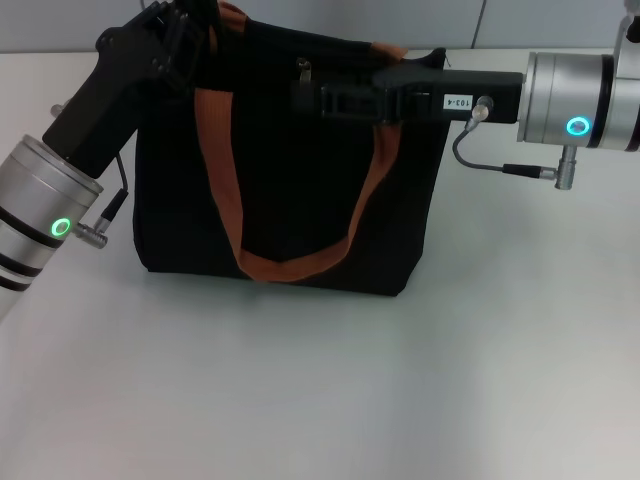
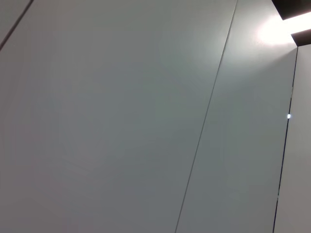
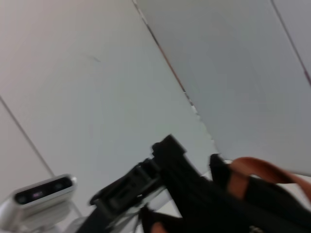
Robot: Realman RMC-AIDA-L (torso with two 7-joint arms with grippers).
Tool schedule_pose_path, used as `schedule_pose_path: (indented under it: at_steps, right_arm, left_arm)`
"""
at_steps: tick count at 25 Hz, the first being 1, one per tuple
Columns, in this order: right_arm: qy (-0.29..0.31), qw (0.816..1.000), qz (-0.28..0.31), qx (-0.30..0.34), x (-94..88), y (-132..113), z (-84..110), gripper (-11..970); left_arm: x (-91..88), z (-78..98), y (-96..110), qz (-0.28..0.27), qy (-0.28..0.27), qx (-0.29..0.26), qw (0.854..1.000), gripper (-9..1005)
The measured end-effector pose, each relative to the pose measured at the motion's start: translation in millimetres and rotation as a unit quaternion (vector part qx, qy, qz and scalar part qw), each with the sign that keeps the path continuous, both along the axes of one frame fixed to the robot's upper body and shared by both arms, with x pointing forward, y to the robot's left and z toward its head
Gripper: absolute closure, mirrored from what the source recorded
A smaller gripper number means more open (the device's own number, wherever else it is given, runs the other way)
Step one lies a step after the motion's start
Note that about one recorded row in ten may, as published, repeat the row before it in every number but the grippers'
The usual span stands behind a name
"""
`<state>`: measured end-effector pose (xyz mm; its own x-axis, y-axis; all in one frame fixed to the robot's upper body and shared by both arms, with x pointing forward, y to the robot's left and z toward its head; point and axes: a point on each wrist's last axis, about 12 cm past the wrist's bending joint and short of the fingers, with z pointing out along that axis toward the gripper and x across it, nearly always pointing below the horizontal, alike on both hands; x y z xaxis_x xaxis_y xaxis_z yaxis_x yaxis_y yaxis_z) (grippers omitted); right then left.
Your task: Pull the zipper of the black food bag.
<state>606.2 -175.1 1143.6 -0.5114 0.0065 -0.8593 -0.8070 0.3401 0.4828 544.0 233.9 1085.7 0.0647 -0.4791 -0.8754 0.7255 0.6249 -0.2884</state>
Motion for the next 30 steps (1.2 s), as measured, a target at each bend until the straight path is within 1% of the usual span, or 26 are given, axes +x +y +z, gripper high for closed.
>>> schedule_pose_path:
  at_steps: [2,4,7,8,9,13,19,30]
  right_arm:
    - [0.003,1.000,-0.010,-0.002,1.8,-1.0,-1.1,446]
    - [0.009,1.000,-0.017,-0.004,3.0,-1.4,-1.9,411]
    - [0.009,1.000,-0.008,-0.008,3.4,2.8,-0.8,359]
    - [0.009,1.000,-0.008,-0.008,3.4,2.8,-0.8,360]
    - [0.008,1.000,0.014,-0.005,0.8,8.1,2.2,360]
    - [0.007,1.000,0.030,-0.001,-1.7,11.0,4.6,363]
    - [0.024,1.000,-0.004,-0.005,5.2,7.9,1.9,367]
    - [0.040,0.999,-0.011,-0.001,7.7,8.7,3.9,375]
  left_arm:
    - [0.0,-0.1,0.0,0.000,0.000,0.000,1.000,914]
    - [0.0,-0.1,0.0,0.000,0.000,0.001,1.000,913]
    - [0.0,-0.2,0.1,0.000,0.000,0.001,1.000,913]
    - [0.0,-0.2,0.1,0.000,0.000,0.001,1.000,912]
    - [0.2,-0.2,0.0,0.000,0.000,0.001,1.000,912]
    - [0.9,0.2,-0.5,0.000,0.000,0.001,1.000,911]
    - [1.4,0.4,-0.8,0.000,0.000,0.002,1.000,910]
    - [2.8,1.4,-1.6,0.000,-0.001,0.002,1.000,908]
